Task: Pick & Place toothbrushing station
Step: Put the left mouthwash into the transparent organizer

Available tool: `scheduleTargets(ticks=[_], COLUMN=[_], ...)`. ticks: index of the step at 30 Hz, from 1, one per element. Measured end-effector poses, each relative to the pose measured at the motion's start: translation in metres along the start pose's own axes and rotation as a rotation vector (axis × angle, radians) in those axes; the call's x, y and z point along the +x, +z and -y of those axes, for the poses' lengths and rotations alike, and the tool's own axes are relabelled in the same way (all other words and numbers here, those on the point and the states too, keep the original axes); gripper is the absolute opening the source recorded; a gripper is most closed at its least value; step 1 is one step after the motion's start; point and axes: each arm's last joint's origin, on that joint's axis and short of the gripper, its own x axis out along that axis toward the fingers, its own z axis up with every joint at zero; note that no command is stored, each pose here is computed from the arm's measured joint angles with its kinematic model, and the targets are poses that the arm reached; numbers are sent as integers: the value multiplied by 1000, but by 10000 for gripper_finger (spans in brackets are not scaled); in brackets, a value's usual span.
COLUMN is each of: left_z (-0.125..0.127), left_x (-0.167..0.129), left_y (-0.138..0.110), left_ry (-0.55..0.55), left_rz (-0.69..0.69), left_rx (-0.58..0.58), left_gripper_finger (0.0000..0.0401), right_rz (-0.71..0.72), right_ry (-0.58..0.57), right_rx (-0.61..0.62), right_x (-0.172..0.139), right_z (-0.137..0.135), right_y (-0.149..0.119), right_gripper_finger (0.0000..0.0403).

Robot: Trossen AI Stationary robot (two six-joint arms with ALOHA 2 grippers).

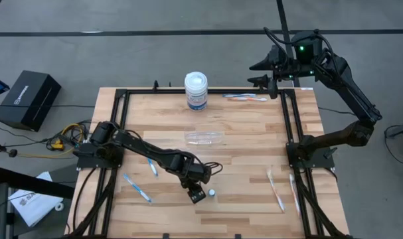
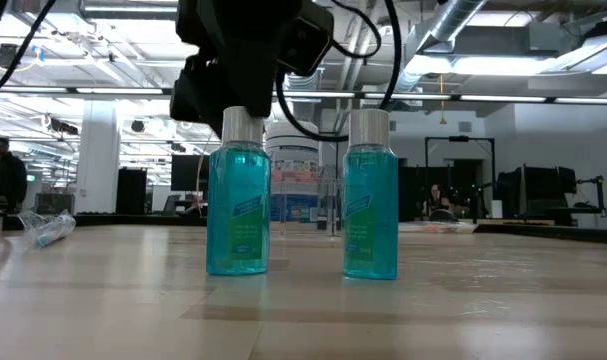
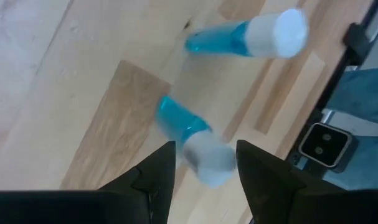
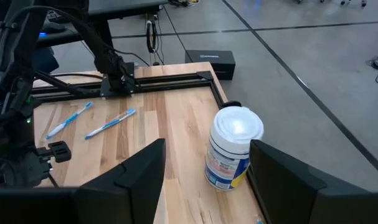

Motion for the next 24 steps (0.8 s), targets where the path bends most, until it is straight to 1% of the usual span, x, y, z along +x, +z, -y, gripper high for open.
scheduleTargets(ticks=[14,24], left_z=[0,-1], left_x=[5,10], left_y=[0,-1], left_ry=[-7,-12], left_rz=[-19,-45], left_rx=[-9,-35], left_gripper_finger=[162,116], right_rz=[-4,-4], right_ry=[1,1], right_rx=[1,-6], right_x=[0,0], right_z=[0,0], right_y=[0,0], right_gripper_finger=[222,222])
